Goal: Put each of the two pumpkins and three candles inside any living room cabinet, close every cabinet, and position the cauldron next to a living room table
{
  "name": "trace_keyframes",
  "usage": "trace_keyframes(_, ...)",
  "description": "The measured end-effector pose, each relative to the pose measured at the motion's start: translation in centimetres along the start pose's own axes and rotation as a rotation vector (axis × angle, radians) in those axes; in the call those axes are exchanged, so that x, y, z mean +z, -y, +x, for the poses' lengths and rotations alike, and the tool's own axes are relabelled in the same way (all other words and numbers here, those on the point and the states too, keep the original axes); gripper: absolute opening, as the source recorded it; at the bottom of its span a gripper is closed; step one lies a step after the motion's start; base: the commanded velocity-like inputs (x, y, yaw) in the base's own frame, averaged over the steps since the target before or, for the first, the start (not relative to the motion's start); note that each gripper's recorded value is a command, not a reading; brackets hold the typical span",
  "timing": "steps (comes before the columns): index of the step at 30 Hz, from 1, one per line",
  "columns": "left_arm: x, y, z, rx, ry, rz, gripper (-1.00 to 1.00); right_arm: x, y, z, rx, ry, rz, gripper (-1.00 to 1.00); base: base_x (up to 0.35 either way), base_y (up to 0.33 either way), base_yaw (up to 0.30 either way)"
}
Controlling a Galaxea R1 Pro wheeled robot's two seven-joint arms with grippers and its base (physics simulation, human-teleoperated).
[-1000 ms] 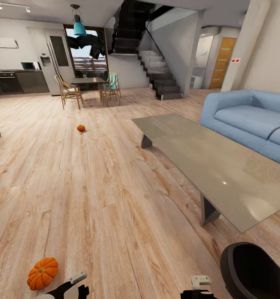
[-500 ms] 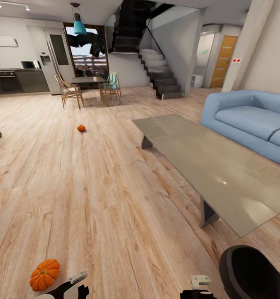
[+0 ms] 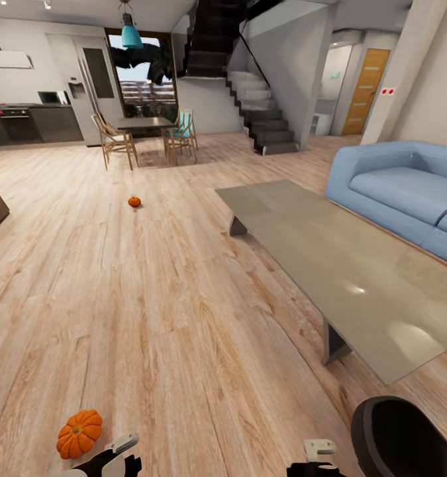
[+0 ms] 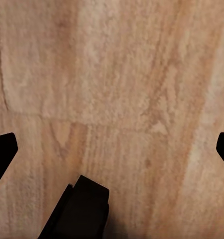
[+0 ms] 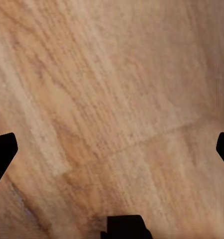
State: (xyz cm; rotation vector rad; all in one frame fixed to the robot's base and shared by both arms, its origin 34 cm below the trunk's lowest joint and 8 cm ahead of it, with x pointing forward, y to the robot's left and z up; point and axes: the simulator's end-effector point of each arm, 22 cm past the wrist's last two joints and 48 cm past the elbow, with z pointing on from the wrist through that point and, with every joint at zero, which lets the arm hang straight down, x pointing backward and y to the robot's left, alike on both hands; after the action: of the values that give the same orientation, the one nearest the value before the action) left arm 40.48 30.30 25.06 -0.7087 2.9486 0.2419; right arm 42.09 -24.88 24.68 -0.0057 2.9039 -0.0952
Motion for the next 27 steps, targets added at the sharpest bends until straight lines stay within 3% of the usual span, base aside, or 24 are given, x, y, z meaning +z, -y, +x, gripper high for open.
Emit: trace_keyframes(27,-4.4,-0.9,-0.1,0.005,-0.039,-0.021,1.00,-4.4,0.7,-0.4,-0.003,-0.045,0.005,1.00,0.000,0.000,0.000)
